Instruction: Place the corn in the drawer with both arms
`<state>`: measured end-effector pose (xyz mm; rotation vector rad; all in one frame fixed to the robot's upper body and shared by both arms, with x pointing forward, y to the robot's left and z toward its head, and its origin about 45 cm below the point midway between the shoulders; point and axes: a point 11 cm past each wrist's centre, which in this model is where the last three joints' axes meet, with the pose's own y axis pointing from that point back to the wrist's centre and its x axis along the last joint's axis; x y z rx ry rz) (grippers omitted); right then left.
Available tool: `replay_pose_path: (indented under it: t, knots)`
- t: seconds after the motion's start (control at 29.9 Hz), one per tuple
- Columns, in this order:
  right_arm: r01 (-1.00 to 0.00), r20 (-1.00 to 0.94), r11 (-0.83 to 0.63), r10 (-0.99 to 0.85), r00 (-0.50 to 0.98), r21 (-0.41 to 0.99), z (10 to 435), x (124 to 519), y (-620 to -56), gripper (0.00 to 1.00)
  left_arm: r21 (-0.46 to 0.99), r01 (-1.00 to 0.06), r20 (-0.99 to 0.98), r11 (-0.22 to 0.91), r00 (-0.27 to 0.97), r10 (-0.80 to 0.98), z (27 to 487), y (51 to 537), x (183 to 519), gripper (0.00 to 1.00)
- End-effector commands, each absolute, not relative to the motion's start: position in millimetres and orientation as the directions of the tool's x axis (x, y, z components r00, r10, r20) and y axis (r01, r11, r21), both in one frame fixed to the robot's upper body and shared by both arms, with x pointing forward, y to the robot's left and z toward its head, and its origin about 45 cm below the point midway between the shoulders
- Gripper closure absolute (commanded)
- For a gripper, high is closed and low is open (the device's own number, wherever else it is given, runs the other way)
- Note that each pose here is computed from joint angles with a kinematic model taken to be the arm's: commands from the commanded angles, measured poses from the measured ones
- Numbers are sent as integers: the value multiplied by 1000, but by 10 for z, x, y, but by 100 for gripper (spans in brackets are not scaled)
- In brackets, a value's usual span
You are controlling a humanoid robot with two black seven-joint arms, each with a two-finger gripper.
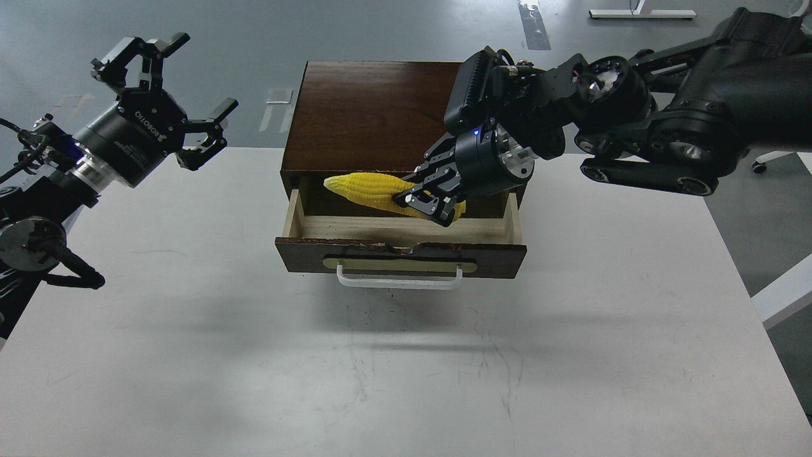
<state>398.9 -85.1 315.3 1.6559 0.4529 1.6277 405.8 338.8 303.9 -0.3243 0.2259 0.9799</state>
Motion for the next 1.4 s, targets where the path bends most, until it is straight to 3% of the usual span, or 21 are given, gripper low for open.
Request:
replay_pose_path:
  t: [0.0, 0.1, 0.13, 0.23, 0.53, 0.7, 0.94, 1.1, 1.17, 1.3, 1.37]
  knots:
    - [-244, 680, -642, 722, 127, 727, 3092, 3971, -859, 100, -167, -841, -331, 515, 540, 774, 3040, 3388, 4058, 2]
    - [-254, 672, -630, 727, 136, 733, 3053, 4007, -915, 100, -166, -841, -330, 514, 539, 775, 3042, 3394, 4057, 2]
    - [-253, 675, -633, 724, 144, 732, 3014, 4008, -928, 89, -166, -841, -330, 514, 539, 775, 3042, 3394, 4057, 2]
    - [-248, 683, -642, 715, 148, 726, 2964, 3996, -940, 75, -167, -841, -331, 515, 540, 774, 3040, 3388, 4058, 2]
    - [-252, 692, -650, 707, 145, 717, 2970, 4004, -942, 42, -166, -841, -330, 514, 539, 775, 3042, 3394, 4057, 2]
    - [-252, 693, -651, 705, 147, 716, 2973, 4002, -941, 34, -166, -841, -330, 514, 539, 775, 3042, 3394, 4057, 2]
    - [-268, 724, -678, 673, 147, 685, 3092, 4027, -930, 30, -167, -841, -331, 515, 540, 774, 3040, 3388, 4058, 2]
    - [-332, 841, -772, 503, 200, 541, 3540, 4141, -839, 16, -166, -841, -332, 515, 539, 774, 3033, 3390, 4056, 2]
    - [-386, 901, -819, 341, 269, 425, 3821, 4227, -858, 5, -167, -841, -332, 514, 539, 774, 3038, 3391, 4057, 2]
    - [-475, 927, -840, 84, 366, 263, 4119, 4358, -1042, 4, -166, -841, -333, 514, 539, 774, 3029, 3386, 4055, 2]
    - [-547, 868, -821, -142, 475, 164, 4048, 4439, -1280, 4, -165, -841, -334, 515, 539, 774, 3024, 3386, 4054, 2]
